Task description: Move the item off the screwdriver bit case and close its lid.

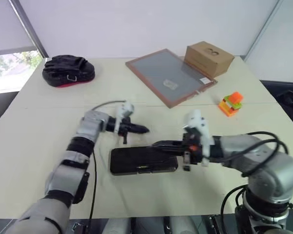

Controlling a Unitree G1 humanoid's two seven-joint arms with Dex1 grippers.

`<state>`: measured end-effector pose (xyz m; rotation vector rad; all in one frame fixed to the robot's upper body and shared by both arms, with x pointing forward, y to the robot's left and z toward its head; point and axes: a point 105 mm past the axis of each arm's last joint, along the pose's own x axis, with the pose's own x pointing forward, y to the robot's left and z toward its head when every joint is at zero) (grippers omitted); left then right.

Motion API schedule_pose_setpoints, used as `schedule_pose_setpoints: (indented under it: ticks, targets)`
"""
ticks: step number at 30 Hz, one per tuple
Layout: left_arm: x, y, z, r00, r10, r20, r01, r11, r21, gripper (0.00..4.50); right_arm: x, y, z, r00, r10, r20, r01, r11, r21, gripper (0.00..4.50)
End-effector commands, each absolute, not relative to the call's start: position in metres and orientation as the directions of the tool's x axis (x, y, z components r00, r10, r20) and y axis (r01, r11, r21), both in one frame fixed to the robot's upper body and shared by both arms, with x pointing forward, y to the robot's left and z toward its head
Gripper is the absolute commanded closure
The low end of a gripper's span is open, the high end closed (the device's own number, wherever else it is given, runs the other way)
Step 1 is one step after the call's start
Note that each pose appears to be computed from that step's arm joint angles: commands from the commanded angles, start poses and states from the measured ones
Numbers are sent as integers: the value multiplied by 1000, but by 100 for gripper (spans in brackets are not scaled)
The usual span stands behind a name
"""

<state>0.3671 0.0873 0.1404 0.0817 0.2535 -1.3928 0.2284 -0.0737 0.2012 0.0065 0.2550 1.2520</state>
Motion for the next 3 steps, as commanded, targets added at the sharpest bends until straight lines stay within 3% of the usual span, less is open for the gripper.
schedule_pose_setpoints:
  ticks: [1,3]
  targets:
    - [370,110,182,293,-952,-89,954,297,-29,450,246,-94,231,385,922,-38,-912,386,138,447]
    - [369,128,191,383,-922,-56,923,384,-16,450,265,-109,238,486,874,3,-866,481,134,447]
